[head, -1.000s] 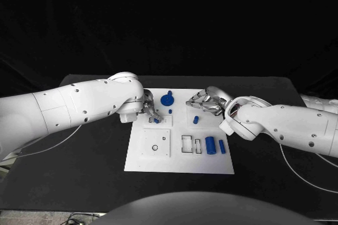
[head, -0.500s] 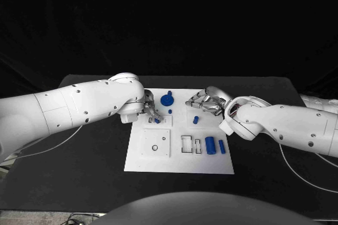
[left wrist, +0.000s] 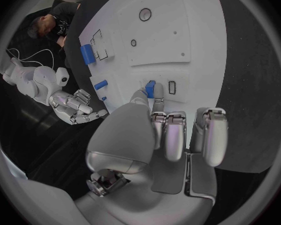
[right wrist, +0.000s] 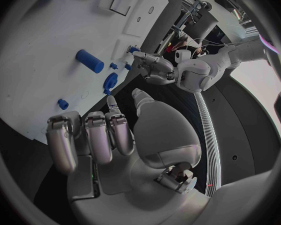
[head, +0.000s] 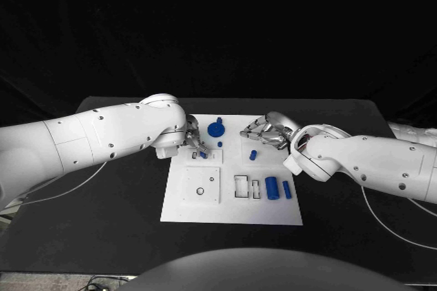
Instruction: Assemble the parts on the task board
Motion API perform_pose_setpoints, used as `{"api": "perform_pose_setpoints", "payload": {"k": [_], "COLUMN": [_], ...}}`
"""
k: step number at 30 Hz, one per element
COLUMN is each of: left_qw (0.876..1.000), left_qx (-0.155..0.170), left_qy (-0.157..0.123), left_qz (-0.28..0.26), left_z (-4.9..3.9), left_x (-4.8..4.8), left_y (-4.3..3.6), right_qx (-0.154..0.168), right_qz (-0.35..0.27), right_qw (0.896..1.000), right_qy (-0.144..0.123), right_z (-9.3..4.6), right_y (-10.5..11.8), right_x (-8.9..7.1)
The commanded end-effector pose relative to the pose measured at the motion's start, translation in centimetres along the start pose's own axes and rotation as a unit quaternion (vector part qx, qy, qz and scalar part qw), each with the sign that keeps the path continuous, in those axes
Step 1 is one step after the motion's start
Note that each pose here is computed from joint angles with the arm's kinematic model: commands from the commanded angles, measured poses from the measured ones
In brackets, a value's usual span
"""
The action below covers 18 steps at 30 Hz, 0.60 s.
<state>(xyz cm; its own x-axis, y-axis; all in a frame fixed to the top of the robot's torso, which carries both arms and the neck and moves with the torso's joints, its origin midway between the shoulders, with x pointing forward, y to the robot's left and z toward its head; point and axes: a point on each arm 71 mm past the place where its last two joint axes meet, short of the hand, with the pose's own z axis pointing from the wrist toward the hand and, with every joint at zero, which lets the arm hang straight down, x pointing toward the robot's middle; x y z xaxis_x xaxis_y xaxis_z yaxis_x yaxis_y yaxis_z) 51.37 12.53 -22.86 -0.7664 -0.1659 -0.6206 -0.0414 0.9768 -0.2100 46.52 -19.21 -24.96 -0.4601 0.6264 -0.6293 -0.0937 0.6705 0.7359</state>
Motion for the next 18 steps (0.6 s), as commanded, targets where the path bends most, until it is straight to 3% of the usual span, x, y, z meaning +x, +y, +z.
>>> {"api": "perform_pose_setpoints", "payload": {"k": [1,18], "left_qw": [1.000,1.000], "left_qx": [0.010,0.019], "left_qy": [-0.006,0.007], "left_qz": [-0.001,-0.007], "left_z": [0.00,0.10], "left_x": [-0.08,0.06], "left_y": [-0.20,-0.40], "right_qx": [-0.003,-0.002], "right_qz": [-0.004,-0.004], "right_qw": [1.000,1.000], "right_qy": [0.004,0.004], "right_z": [-0.01,0.00], "right_y": [0.06,0.10], "right_x": [0.11,0.15]}}
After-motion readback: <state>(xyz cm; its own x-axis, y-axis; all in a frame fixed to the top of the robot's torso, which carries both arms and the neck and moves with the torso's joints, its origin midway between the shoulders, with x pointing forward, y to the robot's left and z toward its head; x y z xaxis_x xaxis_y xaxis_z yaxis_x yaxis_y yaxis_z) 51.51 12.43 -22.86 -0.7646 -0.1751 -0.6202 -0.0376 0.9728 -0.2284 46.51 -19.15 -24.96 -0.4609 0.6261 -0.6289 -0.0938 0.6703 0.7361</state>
